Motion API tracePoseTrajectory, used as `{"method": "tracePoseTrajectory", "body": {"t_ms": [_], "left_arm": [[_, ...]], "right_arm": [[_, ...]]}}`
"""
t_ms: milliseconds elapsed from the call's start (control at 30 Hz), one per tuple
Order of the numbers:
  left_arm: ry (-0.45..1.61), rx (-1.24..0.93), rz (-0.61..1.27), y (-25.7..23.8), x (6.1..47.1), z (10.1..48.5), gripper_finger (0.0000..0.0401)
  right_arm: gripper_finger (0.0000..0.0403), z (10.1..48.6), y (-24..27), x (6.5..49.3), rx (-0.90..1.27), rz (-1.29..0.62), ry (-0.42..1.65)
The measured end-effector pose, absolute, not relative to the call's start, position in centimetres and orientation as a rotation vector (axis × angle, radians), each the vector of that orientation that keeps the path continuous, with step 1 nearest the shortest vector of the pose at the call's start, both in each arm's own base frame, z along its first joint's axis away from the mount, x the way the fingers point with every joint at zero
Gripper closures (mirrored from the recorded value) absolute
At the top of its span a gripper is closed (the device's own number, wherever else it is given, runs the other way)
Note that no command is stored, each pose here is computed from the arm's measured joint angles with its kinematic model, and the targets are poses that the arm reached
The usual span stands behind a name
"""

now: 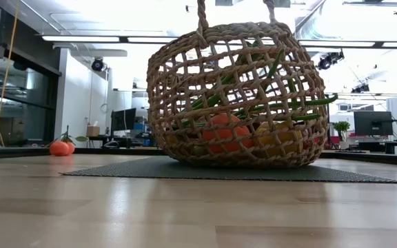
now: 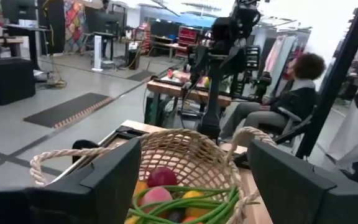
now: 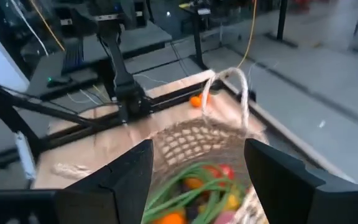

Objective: Build produce basket
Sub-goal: Put the tangerine into the woven basket

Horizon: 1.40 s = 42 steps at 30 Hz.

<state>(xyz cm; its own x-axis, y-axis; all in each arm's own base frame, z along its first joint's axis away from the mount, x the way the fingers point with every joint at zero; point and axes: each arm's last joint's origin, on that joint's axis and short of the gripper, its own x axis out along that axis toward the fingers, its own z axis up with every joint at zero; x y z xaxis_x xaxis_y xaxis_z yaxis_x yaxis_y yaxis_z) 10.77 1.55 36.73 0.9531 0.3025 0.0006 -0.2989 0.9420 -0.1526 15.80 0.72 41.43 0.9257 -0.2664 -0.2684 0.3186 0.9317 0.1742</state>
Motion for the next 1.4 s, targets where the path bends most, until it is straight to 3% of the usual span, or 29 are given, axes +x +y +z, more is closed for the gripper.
{"method": "tracePoseTrajectory", "body": {"t_ms": [200, 300, 533, 867, 1200, 1400], "left_arm": [[-0.044, -0.285, 0.385, 1.8, 11.0, 36.6, 0.0119], [-0.072, -0.38, 0.566, 2.3, 11.3, 36.3, 0.0119], [0.039, -0.368, 1.008, 5.5, 13.9, 34.5, 0.0134], [0.711, -0.824, 1.692, 12.2, 10.3, 24.5, 0.0159], [0.46, -0.857, 1.814, 14.2, 10.1, 20.3, 0.0178], [0.501, -0.843, 1.9, 15.7, 9.5, 19.0, 0.0195]], "right_arm": [[0.016, 41.2, 0.2, 16.1, 0.032, -0.331, 0.271], [0.016, 41.3, -0.1, 16.0, 0.022, -0.373, 0.262], [0.016, 41.2, -0.9, 16.1, 0.076, -0.511, 0.245], [0.016, 40.9, -1.8, 16.8, 0.122, -0.568, 0.256], [0.016, 40.0, -2.1, 18.4, 0.11, -0.581, 0.312], [0.016, 39.8, -2.0, 18.6, 0.111, -0.566, 0.327]]}}
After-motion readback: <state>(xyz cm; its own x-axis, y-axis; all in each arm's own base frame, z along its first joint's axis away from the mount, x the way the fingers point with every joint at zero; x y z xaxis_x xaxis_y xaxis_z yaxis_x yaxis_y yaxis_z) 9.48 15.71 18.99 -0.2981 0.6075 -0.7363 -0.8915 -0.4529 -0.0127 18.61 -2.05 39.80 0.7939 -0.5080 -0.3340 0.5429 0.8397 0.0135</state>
